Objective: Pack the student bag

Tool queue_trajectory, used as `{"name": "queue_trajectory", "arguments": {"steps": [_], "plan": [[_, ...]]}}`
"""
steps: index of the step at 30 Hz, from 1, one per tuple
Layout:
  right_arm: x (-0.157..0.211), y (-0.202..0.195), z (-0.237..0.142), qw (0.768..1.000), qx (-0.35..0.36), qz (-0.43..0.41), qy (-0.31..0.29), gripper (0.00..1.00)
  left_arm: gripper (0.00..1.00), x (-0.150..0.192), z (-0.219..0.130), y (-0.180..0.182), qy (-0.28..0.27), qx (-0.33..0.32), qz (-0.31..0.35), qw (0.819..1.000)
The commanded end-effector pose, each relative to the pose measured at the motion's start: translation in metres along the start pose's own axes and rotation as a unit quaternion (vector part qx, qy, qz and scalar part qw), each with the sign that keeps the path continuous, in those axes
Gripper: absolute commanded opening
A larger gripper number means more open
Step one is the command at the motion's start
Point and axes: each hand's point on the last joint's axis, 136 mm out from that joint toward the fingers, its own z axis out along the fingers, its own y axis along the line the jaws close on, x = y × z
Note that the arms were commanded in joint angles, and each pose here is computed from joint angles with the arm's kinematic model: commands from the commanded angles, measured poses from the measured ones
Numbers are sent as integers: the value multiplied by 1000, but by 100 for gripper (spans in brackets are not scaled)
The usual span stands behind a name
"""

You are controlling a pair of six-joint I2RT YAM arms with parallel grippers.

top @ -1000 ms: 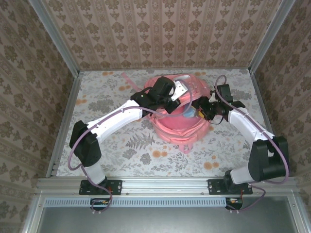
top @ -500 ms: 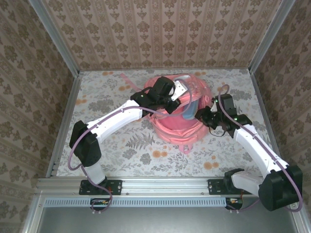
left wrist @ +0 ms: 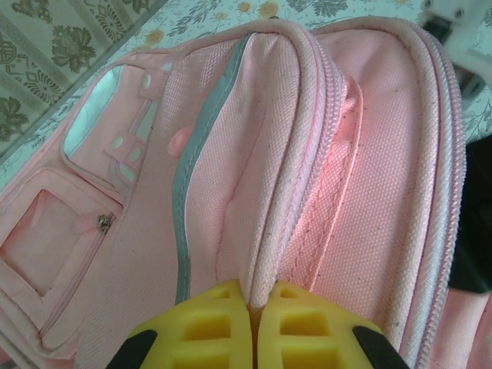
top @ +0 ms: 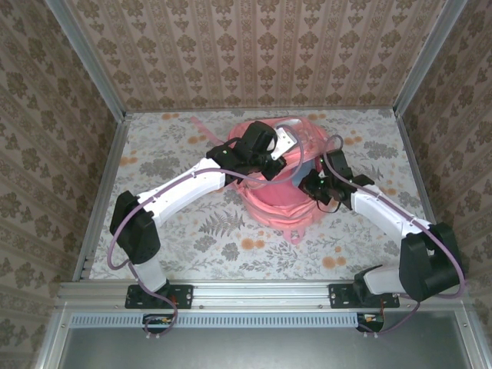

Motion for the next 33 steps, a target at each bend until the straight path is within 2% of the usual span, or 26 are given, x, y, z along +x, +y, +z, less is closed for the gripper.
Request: {"name": "queue_trajectory", "arguments": {"steps": [1, 7, 13, 18, 22, 27, 30, 31, 33], "plan": [[-41, -16, -1, 997, 16, 19, -76, 13, 0, -50, -29, -7, -83, 25, -8, 996], [-77, 2, 14, 996, -35, 26, -77, 14, 0, -45, -22, -23, -80, 70, -22, 994], [-85, 8, 17, 995, -67, 43, -64, 19, 0, -41, -7, -26, -65, 84, -52, 993], [-64, -9, -15, 995, -57, 56, -63, 30, 0, -37, 5, -27, -53, 91, -68, 992], [-34, -43, -39, 996, -7, 70, -59, 46, 0, -35, 15, -26, -44, 102, -89, 990], [-14, -74, -72, 993, 41, 62, -87, 53, 0, -33, 24, -27, -33, 123, -115, 985], [-8, -68, -87, 994, 20, 44, -99, 59, 0, -33, 30, -32, -21, 142, -128, 981], [-6, -62, -91, 994, 2, 39, -99, 61, 7, -33, 31, -33, -17, 149, -134, 980], [-4, -46, -96, 995, -38, 22, -93, 66, 29, -33, 31, -28, -12, 149, -160, 976]]}}
